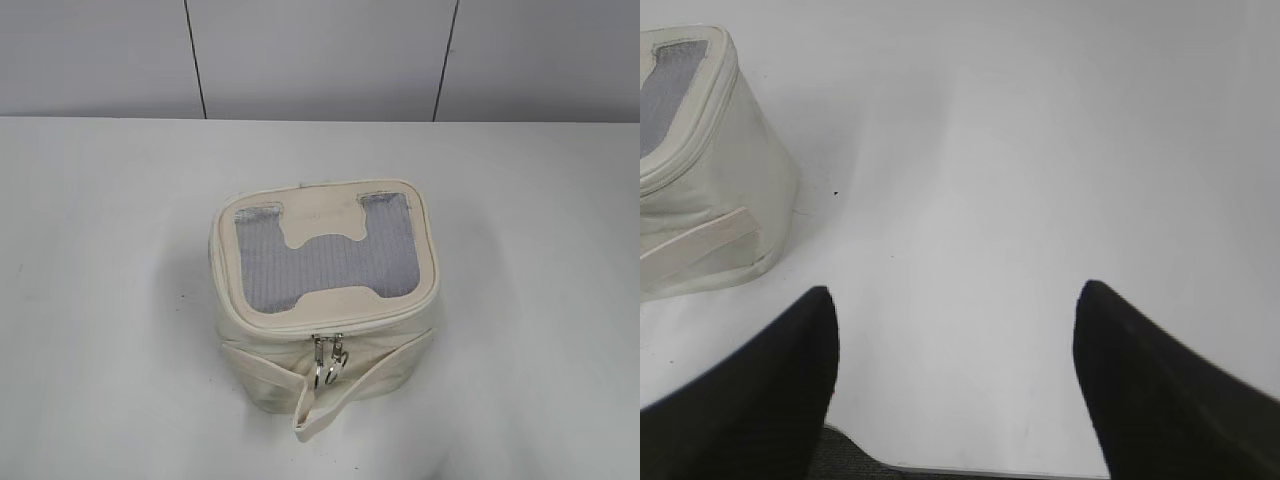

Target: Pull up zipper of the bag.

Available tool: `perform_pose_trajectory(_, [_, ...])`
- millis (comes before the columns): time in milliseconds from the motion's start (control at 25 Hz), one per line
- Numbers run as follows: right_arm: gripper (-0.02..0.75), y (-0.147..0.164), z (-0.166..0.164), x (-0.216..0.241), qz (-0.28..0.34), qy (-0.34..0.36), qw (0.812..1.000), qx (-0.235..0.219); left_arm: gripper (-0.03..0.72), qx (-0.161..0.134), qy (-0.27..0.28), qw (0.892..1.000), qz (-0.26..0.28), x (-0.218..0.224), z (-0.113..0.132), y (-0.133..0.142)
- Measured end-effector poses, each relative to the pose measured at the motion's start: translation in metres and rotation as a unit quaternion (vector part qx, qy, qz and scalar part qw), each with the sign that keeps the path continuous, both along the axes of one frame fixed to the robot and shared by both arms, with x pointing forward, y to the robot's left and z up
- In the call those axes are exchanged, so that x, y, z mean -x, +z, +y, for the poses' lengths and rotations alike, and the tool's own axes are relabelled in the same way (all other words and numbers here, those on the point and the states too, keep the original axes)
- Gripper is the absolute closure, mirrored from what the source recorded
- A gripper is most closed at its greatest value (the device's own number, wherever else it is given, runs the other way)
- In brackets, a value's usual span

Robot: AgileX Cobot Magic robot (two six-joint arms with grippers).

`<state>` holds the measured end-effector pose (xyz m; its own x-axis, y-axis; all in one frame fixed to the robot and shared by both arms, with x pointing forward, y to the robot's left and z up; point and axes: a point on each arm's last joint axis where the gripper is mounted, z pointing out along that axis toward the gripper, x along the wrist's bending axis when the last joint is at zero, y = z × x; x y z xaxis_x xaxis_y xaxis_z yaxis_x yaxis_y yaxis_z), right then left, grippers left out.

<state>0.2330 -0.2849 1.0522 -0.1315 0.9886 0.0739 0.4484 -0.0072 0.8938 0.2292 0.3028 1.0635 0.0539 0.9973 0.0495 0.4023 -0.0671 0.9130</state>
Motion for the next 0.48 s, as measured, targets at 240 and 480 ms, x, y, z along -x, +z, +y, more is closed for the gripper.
perform_pose_trajectory(240, [0.169,0.0,0.0003,0.0,0.0,0.001,1.0,-0.001,0.351,0.0,0.0,1.0,0.0,0.0,0.0,0.0])
perform_pose_trajectory(480, [0.169,-0.0002,-0.0075,-0.0005,-0.001,-0.029,0.999,0.034,0.364,0.0,0.0,1.0,0.0,0.0,0.0,0.0])
